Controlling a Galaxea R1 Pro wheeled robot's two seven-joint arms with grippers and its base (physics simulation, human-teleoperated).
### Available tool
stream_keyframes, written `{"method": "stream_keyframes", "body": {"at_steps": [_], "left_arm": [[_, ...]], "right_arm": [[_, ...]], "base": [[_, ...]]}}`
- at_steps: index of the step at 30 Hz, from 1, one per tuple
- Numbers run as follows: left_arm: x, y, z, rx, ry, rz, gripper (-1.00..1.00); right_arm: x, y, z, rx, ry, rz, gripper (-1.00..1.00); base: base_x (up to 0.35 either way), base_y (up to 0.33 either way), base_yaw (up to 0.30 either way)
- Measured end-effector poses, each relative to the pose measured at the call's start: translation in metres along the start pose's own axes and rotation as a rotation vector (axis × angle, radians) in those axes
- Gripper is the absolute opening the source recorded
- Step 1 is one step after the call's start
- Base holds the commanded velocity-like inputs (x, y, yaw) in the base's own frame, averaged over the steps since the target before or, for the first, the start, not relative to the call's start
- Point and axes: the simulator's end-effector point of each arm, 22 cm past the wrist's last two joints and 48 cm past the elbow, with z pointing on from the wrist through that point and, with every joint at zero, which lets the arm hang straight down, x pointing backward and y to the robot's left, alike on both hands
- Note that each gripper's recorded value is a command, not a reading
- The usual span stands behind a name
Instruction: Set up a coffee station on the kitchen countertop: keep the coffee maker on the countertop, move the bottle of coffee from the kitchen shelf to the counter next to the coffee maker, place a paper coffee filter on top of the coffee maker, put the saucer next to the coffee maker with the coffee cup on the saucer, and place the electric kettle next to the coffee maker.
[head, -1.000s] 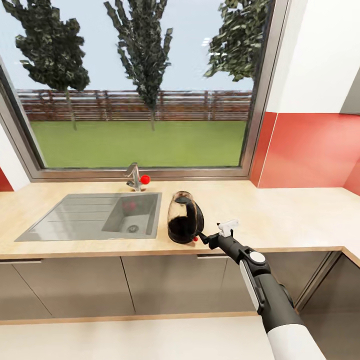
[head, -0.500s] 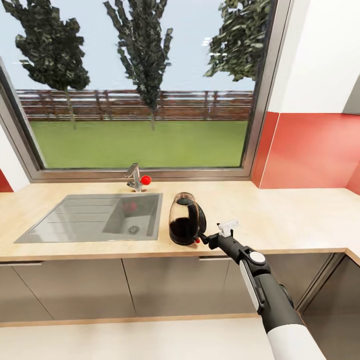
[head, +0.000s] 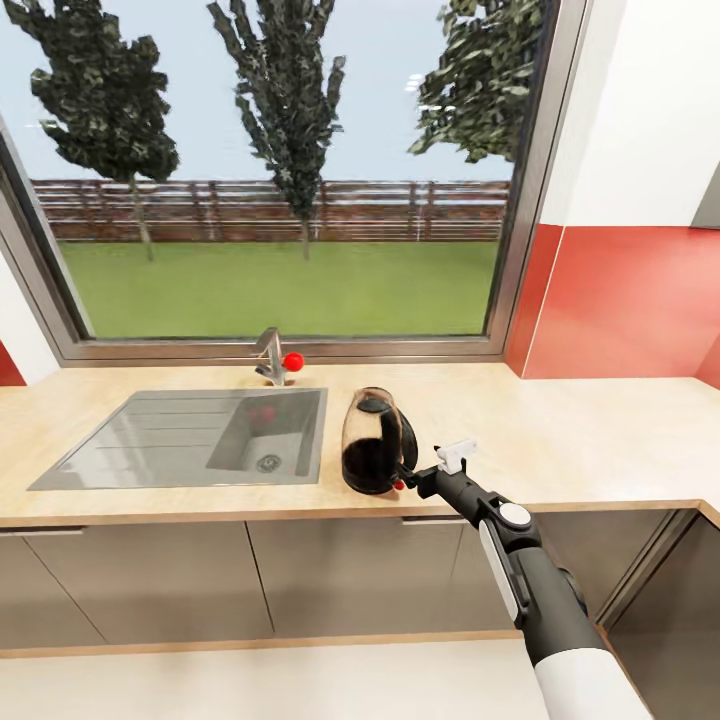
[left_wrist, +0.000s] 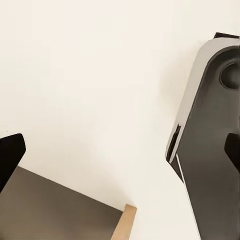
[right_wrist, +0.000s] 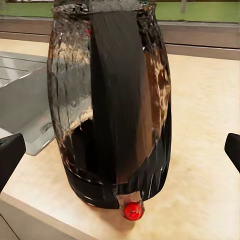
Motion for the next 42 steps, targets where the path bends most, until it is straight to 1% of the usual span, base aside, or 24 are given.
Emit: {"method": "stream_keyframes", "body": {"at_steps": [1,3,5,6,7,9,11,14,25,31,42], "left_arm": [[-0.002,-0.001,0.0,0.004,-0.007,0.009,1.0],[-0.023,-0.002,0.001,0.014,-0.055,0.028,1.0],[-0.036,-0.004,0.0,0.021,-0.097,0.026,1.0],[-0.074,-0.012,-0.005,0.054,-0.228,0.02,1.0],[-0.081,-0.02,-0.007,0.09,-0.256,0.033,1.0],[-0.087,-0.035,-0.01,0.159,-0.281,0.063,1.0],[-0.089,-0.042,-0.011,0.188,-0.289,0.075,1.0],[-0.09,-0.045,-0.012,0.203,-0.294,0.08,1.0],[-0.09,-0.047,-0.012,0.208,-0.293,0.081,1.0],[-0.089,-0.045,-0.012,0.206,-0.292,0.081,1.0],[-0.088,-0.046,-0.012,0.207,-0.29,0.081,1.0]], "right_arm": [[0.0,0.0,0.0,0.0,0.0,0.0,1.0],[0.0,0.0,0.0,0.001,0.001,0.0,1.0],[0.0,0.0,0.0,0.0,0.001,0.0,1.0],[0.001,0.0,0.0,-0.001,0.002,0.0,1.0],[0.001,0.0,0.0,-0.001,0.002,0.0,1.0],[0.001,0.0,0.0,-0.001,0.003,0.0,1.0],[0.001,0.001,0.0,-0.001,0.002,0.0,1.0],[0.001,0.001,0.0,-0.001,0.003,0.0,1.0],[0.002,0.0,0.0,-0.001,0.004,-0.001,1.0],[0.001,0.001,0.0,0.0,0.003,-0.001,1.0],[0.003,-0.003,-0.001,0.003,0.009,-0.005,1.0]], "base": [[0.0,0.0,0.0],[0.0,0.0,0.0],[0.0,0.0,0.0],[0.0,0.0,0.0],[0.0,0.0,0.0],[0.052,0.027,0.0],[0.144,0.1,0.0],[0.064,0.047,0.0],[0.008,0.004,0.0],[0.147,0.055,0.0],[0.017,0.006,0.0]]}}
